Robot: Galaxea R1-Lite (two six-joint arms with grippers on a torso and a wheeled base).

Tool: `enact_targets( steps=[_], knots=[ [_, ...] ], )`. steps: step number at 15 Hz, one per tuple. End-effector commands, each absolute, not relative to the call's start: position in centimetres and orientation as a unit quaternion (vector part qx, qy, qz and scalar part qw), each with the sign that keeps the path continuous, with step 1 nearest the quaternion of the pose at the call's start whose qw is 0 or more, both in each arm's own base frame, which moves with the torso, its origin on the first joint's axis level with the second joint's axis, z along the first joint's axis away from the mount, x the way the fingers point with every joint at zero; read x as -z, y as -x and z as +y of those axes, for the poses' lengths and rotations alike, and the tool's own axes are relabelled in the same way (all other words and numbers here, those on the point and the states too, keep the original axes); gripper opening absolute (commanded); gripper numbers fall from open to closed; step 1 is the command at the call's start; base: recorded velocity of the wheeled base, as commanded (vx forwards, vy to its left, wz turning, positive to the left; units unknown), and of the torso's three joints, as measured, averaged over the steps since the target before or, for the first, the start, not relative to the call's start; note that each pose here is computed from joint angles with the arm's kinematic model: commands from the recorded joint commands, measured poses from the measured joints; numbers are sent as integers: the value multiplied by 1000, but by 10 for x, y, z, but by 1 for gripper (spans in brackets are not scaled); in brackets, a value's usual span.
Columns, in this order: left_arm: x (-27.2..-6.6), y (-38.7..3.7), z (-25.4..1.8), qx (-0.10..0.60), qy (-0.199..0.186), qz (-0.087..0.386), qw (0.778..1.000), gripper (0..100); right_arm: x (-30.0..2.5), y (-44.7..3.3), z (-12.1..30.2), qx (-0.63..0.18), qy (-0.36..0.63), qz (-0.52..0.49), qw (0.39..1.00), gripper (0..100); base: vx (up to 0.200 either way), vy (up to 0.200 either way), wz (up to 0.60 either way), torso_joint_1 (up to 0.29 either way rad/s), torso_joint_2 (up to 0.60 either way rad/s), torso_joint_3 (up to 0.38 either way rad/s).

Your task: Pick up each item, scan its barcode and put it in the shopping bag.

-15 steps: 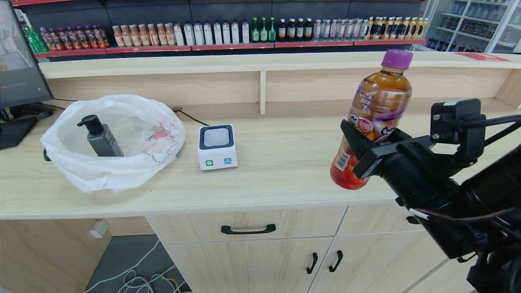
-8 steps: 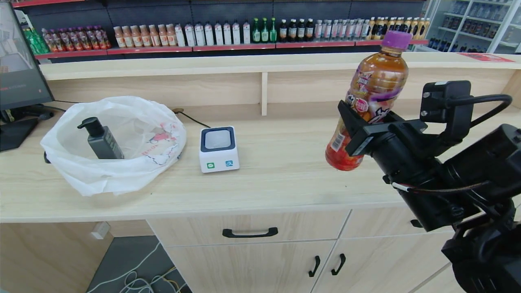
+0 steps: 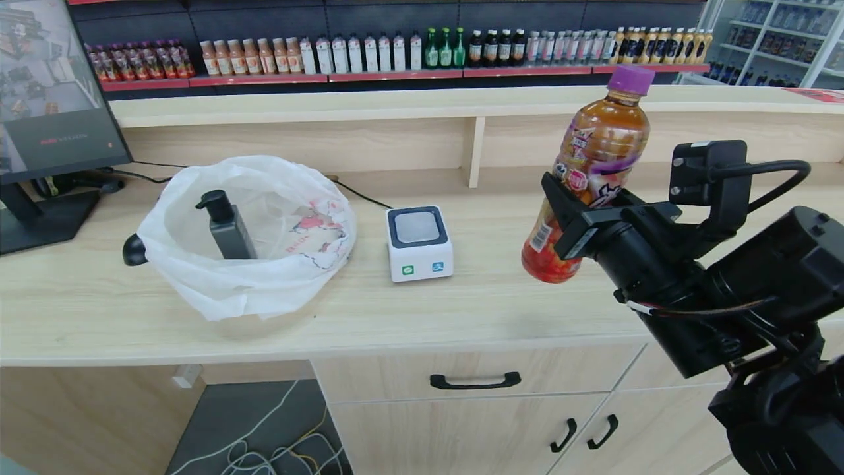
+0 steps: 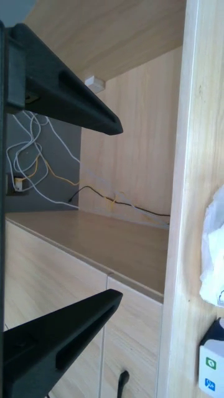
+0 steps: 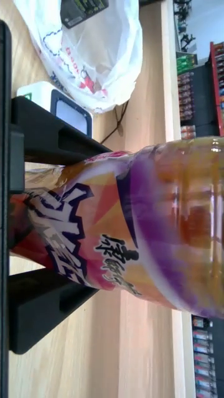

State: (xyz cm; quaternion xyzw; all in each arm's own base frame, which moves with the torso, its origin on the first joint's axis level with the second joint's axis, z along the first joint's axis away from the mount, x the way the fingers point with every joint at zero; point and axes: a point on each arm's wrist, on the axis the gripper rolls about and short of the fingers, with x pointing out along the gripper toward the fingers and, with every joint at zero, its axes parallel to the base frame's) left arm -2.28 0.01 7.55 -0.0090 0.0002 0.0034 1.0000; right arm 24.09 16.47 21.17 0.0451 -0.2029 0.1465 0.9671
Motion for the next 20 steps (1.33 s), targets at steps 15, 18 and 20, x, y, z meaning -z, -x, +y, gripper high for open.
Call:
enact_targets(
  steps=[15, 18, 20],
  knots=[
    [-75, 23, 0, -4, 8, 0, 1000, 100, -224, -239, 158, -161, 23, -242, 957, 0, 0, 133, 0, 2, 2, 1],
    [-75, 23, 0, -4, 8, 0, 1000, 100, -225, -255, 168, -169, 68, -263, 948, 0, 0, 0, 0, 0, 0, 0],
    [-75, 23, 0, -4, 8, 0, 1000, 100, -220, -266, 171, -187, 112, -274, 937, 0, 0, 0, 0, 0, 0, 0]
  ],
)
